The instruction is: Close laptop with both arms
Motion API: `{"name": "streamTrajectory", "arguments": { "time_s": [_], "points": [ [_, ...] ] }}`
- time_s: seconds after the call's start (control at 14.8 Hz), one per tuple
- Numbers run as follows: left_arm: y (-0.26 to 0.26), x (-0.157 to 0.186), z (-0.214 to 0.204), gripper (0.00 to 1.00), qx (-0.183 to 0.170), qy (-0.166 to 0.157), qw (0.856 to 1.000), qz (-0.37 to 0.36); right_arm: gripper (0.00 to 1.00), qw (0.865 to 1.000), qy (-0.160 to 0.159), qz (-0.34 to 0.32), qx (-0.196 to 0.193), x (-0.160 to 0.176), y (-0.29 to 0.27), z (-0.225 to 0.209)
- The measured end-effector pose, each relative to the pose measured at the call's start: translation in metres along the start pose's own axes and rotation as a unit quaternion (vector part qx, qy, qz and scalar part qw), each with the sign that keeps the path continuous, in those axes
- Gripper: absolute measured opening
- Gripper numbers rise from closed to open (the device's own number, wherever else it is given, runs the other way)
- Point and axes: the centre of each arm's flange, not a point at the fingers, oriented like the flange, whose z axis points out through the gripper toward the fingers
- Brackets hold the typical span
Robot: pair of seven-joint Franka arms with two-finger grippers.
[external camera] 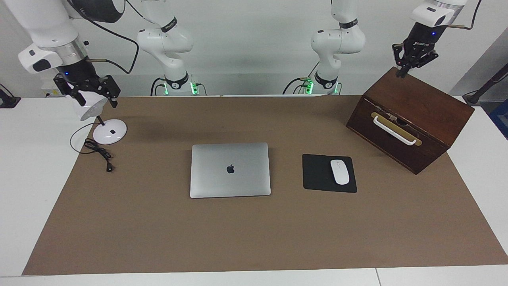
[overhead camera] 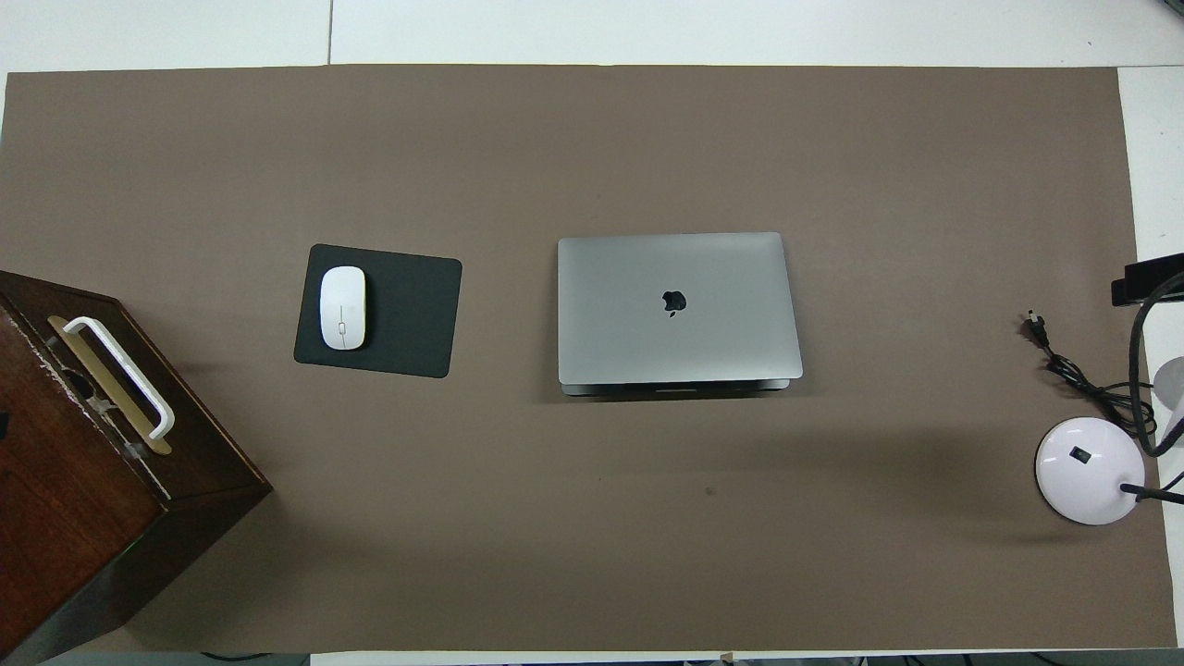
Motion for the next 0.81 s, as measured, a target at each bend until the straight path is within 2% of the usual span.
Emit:
{"name": "streamTrajectory", "arguments": {
  "time_s": [0.41, 0.47, 0.81],
  "points": [
    [-0.013, 0.02, 0.0, 0.92, 0.01, 0.002, 1.0, -0.017, 1.0, 1.0, 0.0, 0.001, 0.002, 0.0, 0.0, 0.0],
    [-0.015, 0.025, 0.002, 1.0, 0.011, 0.0, 1.0, -0.019, 1.0, 1.0, 0.0, 0.001, 0.002, 0.0, 0.0, 0.0],
    [-0.022, 0.056, 0.03, 1.0, 0.016, -0.01, 0.999, -0.03, 1.0, 1.0, 0.0, 0.001, 0.003, 0.0, 0.0, 0.0]
  ]
}}
